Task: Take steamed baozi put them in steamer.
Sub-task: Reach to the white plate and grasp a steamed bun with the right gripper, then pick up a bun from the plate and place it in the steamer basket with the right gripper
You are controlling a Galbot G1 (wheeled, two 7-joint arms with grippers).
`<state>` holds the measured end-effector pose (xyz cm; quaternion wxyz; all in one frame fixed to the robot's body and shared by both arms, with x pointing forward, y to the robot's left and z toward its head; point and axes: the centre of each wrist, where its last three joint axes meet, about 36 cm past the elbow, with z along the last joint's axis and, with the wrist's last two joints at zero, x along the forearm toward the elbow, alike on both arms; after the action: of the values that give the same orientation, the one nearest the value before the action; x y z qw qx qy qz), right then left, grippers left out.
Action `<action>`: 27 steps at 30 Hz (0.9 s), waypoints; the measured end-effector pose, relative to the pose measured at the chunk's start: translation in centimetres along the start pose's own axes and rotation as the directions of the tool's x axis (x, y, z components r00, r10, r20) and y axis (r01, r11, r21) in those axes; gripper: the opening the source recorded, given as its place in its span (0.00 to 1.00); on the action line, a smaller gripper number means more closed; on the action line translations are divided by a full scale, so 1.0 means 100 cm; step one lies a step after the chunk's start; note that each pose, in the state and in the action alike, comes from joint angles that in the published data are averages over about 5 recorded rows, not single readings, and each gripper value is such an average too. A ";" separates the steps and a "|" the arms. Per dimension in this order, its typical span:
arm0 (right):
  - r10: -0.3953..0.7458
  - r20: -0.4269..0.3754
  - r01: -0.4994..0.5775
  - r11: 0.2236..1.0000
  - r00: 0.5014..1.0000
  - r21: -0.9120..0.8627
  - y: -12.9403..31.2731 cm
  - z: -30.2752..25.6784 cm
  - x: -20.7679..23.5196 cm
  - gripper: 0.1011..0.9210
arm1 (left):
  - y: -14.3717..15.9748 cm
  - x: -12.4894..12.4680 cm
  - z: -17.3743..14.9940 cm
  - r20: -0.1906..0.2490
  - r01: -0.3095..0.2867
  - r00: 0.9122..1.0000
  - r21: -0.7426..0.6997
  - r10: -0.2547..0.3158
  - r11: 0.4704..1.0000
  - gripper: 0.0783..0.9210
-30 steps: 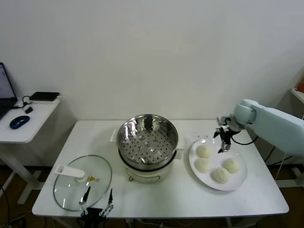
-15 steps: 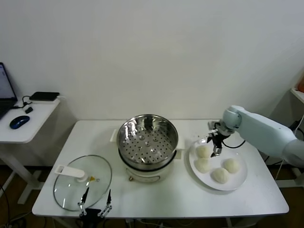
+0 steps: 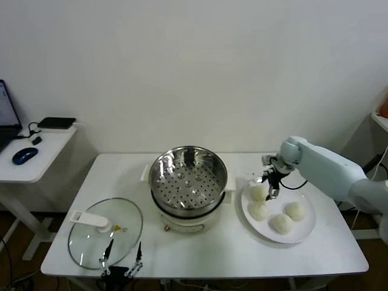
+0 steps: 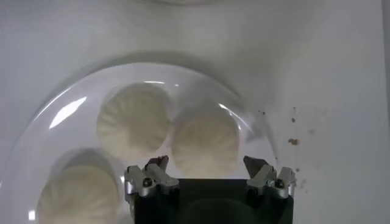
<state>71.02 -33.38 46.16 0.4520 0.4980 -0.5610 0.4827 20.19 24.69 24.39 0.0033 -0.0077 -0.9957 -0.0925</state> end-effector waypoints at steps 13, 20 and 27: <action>-0.003 -0.001 0.003 1.000 1.000 0.002 -0.001 -0.001 0.002 0.64 | -0.001 -0.001 -0.001 0.002 -0.002 1.000 0.002 0.002 1.000 0.88; 0.004 0.001 -0.004 1.000 1.000 0.027 -0.004 -0.003 0.020 0.60 | 0.001 0.000 -0.002 0.003 0.002 1.000 -0.002 -0.002 1.000 0.88; 0.031 0.024 -0.034 0.992 0.999 0.125 -0.013 -0.022 0.078 0.60 | 0.002 0.002 -0.003 0.003 0.004 1.000 -0.004 -0.004 1.000 0.88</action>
<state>71.61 -32.23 54.21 0.4056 0.5217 -0.5424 0.5187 20.02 24.86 24.73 0.0017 -0.0058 -0.9955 -0.0945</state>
